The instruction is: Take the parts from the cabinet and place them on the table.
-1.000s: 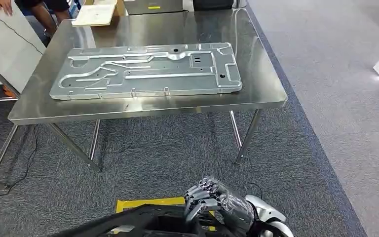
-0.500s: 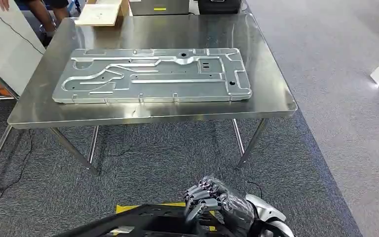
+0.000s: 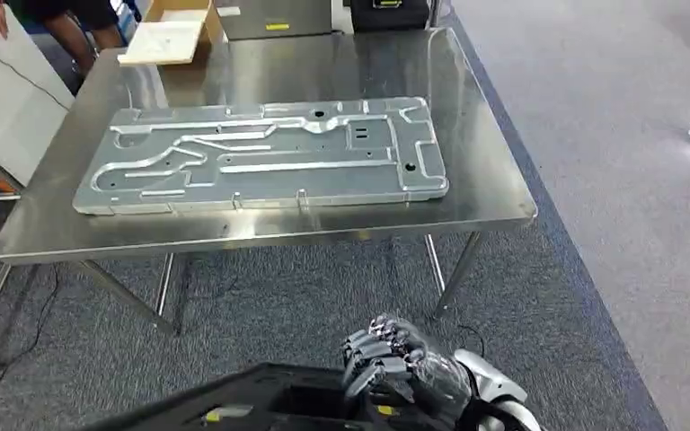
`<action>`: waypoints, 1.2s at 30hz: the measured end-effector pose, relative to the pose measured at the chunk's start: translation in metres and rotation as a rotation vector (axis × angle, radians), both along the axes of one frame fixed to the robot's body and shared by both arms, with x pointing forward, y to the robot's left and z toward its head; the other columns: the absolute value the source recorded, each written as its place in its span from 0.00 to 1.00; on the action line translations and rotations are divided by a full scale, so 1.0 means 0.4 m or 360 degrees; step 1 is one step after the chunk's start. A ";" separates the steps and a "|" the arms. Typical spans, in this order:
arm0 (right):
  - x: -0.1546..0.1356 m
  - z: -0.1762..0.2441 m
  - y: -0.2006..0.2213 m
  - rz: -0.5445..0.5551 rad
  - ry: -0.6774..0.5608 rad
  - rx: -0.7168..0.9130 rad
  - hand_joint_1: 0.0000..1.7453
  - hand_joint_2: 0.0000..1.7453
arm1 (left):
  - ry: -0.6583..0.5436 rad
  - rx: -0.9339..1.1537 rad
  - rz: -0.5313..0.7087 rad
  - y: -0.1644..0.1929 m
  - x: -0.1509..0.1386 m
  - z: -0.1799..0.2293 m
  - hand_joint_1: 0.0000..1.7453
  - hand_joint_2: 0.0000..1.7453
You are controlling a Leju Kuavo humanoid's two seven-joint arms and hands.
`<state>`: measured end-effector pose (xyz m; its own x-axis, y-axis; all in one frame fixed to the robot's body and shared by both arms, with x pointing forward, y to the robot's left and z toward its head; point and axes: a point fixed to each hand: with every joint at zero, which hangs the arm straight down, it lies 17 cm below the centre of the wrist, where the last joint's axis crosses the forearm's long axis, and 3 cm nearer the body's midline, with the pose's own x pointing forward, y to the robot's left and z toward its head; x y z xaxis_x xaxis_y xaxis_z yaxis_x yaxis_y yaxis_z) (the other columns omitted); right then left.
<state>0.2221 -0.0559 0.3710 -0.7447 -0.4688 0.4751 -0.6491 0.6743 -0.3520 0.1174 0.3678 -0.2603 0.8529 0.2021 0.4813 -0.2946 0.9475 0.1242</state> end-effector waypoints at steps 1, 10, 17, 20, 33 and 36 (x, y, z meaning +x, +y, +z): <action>0.000 0.001 0.000 0.0000 -0.0001 0.0001 0.95 1.00 | 0.0003 0.0000 0.0000 0.000 -0.004 -0.001 0.00 0.00; 0.001 0.006 -0.005 -0.0009 -0.0011 0.0004 0.95 1.00 | 0.0003 -0.0001 -0.0001 -0.002 -0.004 -0.001 0.00 0.00; 0.018 0.008 -0.018 -0.0087 -0.0036 0.0000 0.95 1.00 | 0.0004 0.0001 -0.0015 -0.004 -0.004 -0.001 0.00 0.00; 0.041 0.026 -0.047 -0.0175 -0.0074 0.0023 0.95 1.00 | -0.0003 0.0002 -0.0032 -0.008 0.002 0.000 0.00 0.00; 0.158 0.157 -0.199 -0.0479 -0.0204 0.0107 0.95 1.00 | -0.0019 -0.0006 -0.0090 -0.020 0.016 0.003 0.00 0.00; 0.179 0.160 -0.218 -0.0529 -0.0202 0.0110 0.95 1.00 | -0.0001 -0.0006 -0.0100 -0.021 0.002 -0.001 0.00 0.00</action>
